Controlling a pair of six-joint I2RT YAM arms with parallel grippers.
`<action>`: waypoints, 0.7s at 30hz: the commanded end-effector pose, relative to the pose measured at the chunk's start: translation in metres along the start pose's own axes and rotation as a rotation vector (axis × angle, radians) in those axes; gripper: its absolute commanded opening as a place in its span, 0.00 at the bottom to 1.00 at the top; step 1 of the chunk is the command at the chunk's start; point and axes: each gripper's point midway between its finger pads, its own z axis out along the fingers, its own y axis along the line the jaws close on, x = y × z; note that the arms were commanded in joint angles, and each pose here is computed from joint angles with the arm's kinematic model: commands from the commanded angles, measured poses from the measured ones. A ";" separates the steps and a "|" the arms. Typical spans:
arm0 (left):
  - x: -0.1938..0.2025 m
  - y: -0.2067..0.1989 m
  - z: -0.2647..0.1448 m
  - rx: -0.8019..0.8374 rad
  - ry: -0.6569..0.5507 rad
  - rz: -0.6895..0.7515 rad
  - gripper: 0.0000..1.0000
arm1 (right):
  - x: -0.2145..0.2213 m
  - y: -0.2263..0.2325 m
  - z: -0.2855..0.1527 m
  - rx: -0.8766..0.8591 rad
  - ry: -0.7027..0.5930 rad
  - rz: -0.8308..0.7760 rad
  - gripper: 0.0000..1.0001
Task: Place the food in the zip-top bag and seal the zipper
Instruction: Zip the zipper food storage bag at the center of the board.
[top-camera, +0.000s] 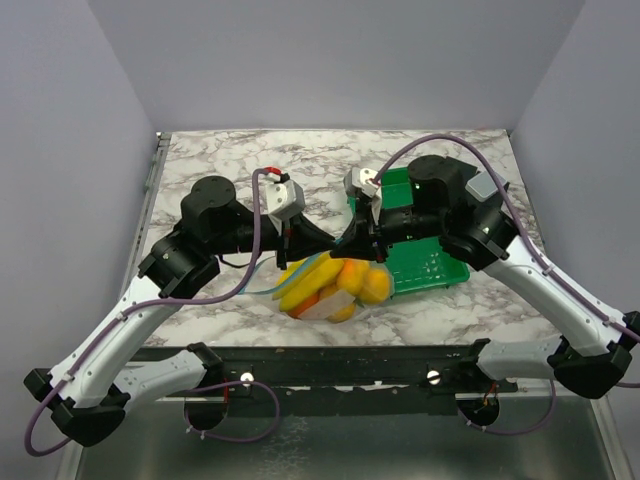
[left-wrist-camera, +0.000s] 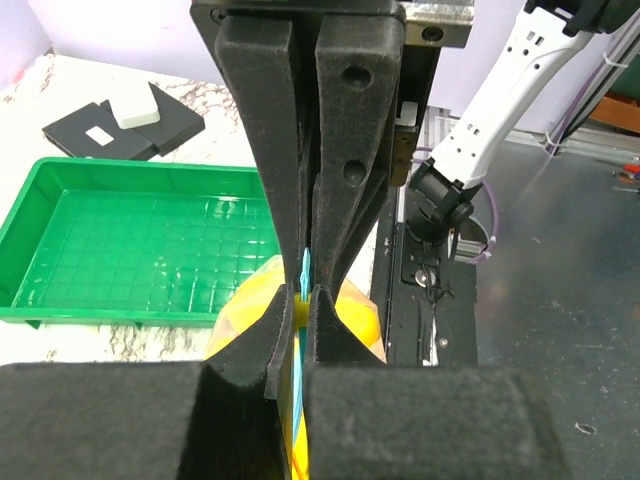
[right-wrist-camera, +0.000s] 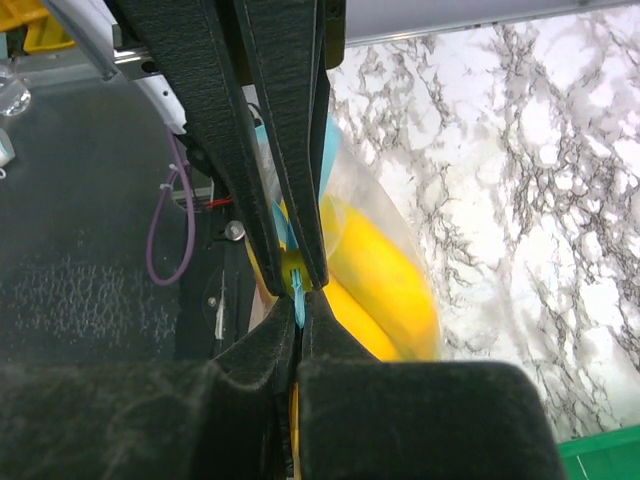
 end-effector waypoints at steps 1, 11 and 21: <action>0.027 -0.002 -0.002 0.002 0.078 -0.051 0.00 | -0.055 0.009 -0.021 0.030 -0.186 -0.126 0.00; 0.031 0.000 -0.005 -0.024 0.085 -0.050 0.00 | -0.081 0.003 -0.047 0.173 -0.270 -0.176 0.01; 0.034 -0.001 -0.009 -0.035 0.084 -0.054 0.00 | -0.105 -0.016 -0.075 0.369 -0.349 -0.215 0.01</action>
